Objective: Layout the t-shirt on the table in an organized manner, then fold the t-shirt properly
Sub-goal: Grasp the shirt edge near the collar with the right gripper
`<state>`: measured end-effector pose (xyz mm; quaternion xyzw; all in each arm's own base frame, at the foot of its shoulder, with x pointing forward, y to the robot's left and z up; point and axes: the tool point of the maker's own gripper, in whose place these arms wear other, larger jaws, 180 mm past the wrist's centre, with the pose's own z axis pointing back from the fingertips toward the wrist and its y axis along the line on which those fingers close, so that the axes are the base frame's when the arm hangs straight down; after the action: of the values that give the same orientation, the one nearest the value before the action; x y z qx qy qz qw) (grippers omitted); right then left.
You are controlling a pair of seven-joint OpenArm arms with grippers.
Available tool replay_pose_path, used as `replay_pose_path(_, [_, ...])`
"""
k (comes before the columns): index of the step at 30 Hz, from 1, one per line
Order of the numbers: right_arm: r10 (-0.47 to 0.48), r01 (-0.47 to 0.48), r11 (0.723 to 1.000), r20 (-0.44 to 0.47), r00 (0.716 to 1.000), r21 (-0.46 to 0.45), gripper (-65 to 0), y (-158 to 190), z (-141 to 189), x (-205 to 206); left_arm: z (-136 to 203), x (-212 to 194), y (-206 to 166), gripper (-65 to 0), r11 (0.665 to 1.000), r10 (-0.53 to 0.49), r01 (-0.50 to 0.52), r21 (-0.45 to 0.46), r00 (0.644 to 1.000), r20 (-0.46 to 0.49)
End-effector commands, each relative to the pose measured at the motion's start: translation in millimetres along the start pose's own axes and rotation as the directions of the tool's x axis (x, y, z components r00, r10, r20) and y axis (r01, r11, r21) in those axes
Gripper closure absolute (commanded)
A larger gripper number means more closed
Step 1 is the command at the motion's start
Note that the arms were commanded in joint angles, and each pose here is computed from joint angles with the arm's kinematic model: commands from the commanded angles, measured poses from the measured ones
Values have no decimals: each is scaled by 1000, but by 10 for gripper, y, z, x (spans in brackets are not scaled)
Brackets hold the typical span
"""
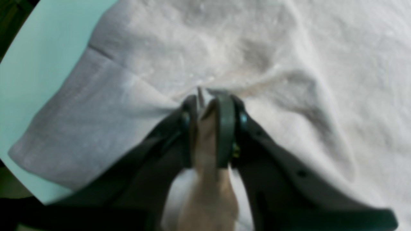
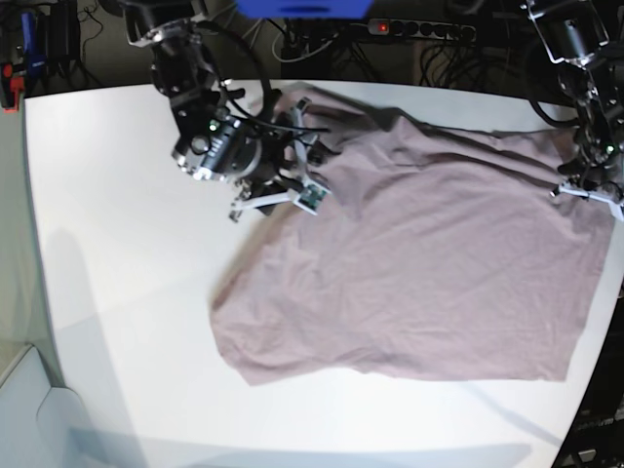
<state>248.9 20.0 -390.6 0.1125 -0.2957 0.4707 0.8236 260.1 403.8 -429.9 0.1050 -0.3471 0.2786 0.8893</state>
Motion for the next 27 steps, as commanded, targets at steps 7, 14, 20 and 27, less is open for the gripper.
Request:
replay_pose_path(7, [1, -2, 998, 8, 1000, 55, -345, 129, -145, 55, 9, -2, 18, -105, 1000, -3, 3, 1, 1000, -21])
replay_pose_path(14, [4, -6, 999, 27, 1000, 48, -239, 81, -152, 152, 9, -2, 18, -105, 1000, -3, 3, 1, 1000, -21])
replay_pose_path(20, [9, -10, 999, 16, 1000, 41, -2, -27, -210, 180, 4, -53, -22, -105, 1000, 1, -1, -6, 1000, -29])
replay_pose_path(27, [40, -41, 999, 53, 998, 23, 0, -118, -190, 393, -4, -148, -102, -105, 1000, 15, -15, -18, 999, -44])
